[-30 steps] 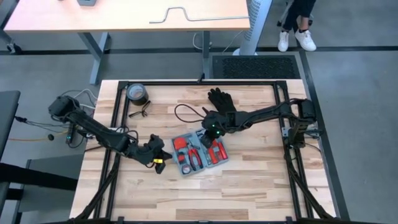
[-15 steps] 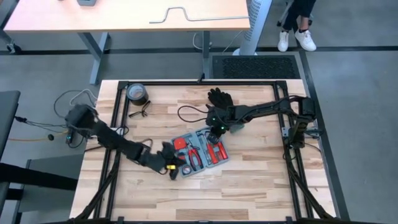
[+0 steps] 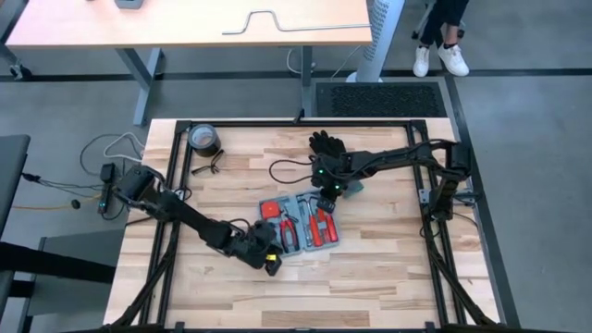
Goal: Prefit tool cases
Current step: Open the gray prefit tool case, then remove the orange measuring tool from the gray prefit tool case
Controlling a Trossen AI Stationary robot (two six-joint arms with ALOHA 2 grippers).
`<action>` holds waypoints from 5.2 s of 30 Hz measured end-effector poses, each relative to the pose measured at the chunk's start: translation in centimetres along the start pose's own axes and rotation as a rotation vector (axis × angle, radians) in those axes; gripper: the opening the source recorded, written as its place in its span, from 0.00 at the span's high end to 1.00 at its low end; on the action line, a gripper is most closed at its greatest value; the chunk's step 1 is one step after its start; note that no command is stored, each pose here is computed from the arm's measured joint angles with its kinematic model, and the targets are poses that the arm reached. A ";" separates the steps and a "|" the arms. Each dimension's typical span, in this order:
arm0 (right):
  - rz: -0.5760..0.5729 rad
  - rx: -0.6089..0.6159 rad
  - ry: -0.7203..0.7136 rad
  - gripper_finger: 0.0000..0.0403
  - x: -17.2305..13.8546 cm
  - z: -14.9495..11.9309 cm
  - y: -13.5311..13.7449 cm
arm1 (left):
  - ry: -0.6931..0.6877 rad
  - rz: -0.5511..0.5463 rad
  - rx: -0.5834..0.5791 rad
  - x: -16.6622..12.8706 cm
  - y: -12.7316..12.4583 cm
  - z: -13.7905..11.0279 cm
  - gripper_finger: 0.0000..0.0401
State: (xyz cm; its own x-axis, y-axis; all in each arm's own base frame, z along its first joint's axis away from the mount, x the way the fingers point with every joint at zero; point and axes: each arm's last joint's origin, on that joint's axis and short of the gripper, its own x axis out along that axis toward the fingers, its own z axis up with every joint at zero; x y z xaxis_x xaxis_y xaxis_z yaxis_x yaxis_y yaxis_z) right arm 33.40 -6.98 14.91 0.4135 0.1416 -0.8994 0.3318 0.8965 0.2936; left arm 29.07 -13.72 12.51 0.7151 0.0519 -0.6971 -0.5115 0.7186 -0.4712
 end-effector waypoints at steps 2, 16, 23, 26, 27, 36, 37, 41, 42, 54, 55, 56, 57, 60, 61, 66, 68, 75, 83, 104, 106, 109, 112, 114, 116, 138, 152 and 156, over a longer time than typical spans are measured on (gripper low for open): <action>0.020 -0.006 0.018 1.00 0.2 -0.4 0.2 | 0.020 0.044 0.014 -0.3 0.4 0.1 1.00; 0.245 -0.079 0.142 1.00 2.3 -4.7 8.0 | -0.037 0.346 0.196 -2.0 4.0 3.7 1.00; 0.216 -0.068 -0.019 1.00 -0.8 -4.9 11.0 | -0.174 0.226 0.143 -6.3 2.3 5.9 1.00; 0.139 -0.048 -0.069 1.00 -2.2 -4.9 10.9 | -0.176 0.185 0.114 -7.2 1.7 5.3 1.00; 0.115 -0.040 -0.085 1.00 -2.6 -4.8 10.7 | -0.171 0.181 0.102 -7.3 1.6 5.0 1.00; 0.011 0.125 -0.081 1.00 -2.2 -6.5 6.5 | -0.104 0.232 0.001 -5.1 1.9 0.3 1.00; 0.010 0.150 -0.080 1.00 -1.8 -6.9 6.0 | -0.099 0.241 -0.001 -4.7 2.0 0.0 1.00; 0.074 0.247 -0.079 1.00 -0.2 -8.4 4.9 | -0.056 0.279 0.015 -3.2 2.5 -1.0 1.00; 0.095 0.265 -0.086 1.00 0.1 -8.5 5.0 | -0.046 0.289 0.019 -2.9 2.7 -1.2 1.00; 0.282 0.328 -0.114 1.00 2.7 -9.8 9.4 | -0.024 0.318 0.121 -2.1 3.1 -0.9 1.00; 0.284 0.333 -0.119 1.00 2.7 -10.0 9.7 | -0.024 0.317 0.125 -2.1 3.1 -0.9 1.00; 0.283 0.339 -0.122 1.00 2.7 -10.1 10.0 | -0.024 0.314 0.130 -2.0 3.1 -0.8 1.00; 0.283 0.343 -0.119 1.00 2.7 -10.3 10.2 | -0.025 0.310 0.138 -2.0 3.1 -0.8 1.00; 0.310 0.353 -0.127 1.00 2.6 -10.4 10.9 | -0.023 0.298 0.192 -2.0 3.0 -0.8 1.00; 0.323 0.354 -0.133 1.00 2.6 -10.4 11.1 | -0.021 0.300 0.210 -1.9 3.0 -0.8 1.00; 0.379 0.342 -0.181 1.00 2.2 -10.0 12.5 | -0.009 0.300 0.260 -1.9 3.0 -0.7 1.00; 0.409 0.331 -0.210 1.00 1.9 -9.6 12.9 | -0.006 0.298 0.282 -1.9 3.0 -0.7 1.00; 0.324 0.284 -0.290 0.99 0.4 -9.6 12.9 | 0.021 0.260 0.244 -3.9 2.4 -0.7 1.00; 0.224 -0.155 -0.449 0.90 -1.8 -6.6 10.9 | -0.121 0.016 0.071 -9.8 0.2 2.5 1.00; 0.101 -0.566 -0.393 0.44 0.1 -2.1 9.2 | -0.150 0.039 0.251 -10.2 1.0 4.8 1.00; 0.085 -0.575 -0.319 0.46 0.9 -1.6 9.6 | -0.150 0.044 0.266 -10.1 1.0 4.9 1.00; 0.071 -0.570 -0.248 0.47 1.8 -0.8 10.0 | -0.148 0.040 0.268 -10.2 1.0 5.0 1.00; 0.078 -0.579 -0.247 0.48 2.0 0.1 10.4 | -0.135 0.032 0.270 -10.2 1.0 4.9 1.00; 0.077 -0.589 -0.237 0.49 2.4 0.1 10.5 | -0.127 0.034 0.272 -10.2 1.1 4.9 1.00; 0.076 -0.605 -0.246 0.50 2.6 0.2 10.5 | -0.120 0.036 0.265 -10.2 1.1 4.8 1.00; 0.049 -0.419 -0.222 0.99 4.7 -0.6 11.1 | -0.063 0.052 0.259 -10.2 1.5 4.5 1.00; -0.001 -0.313 -0.437 1.00 -3.5 0.5 12.1 | -0.065 0.091 0.306 -10.2 1.8 4.4 1.00; -0.041 -0.286 -0.453 1.00 -5.0 0.8 11.3 | -0.069 0.096 0.313 -10.2 1.8 4.5 1.00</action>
State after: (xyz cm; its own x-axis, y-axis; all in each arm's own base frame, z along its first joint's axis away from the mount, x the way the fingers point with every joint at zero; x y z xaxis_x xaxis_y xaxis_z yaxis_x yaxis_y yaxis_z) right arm 35.71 2.08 22.96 0.7508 -0.0347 -0.6596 0.1373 0.9850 0.1046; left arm 23.01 -9.79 21.17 0.7068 0.1688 -0.6870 -0.4146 0.8857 -0.2089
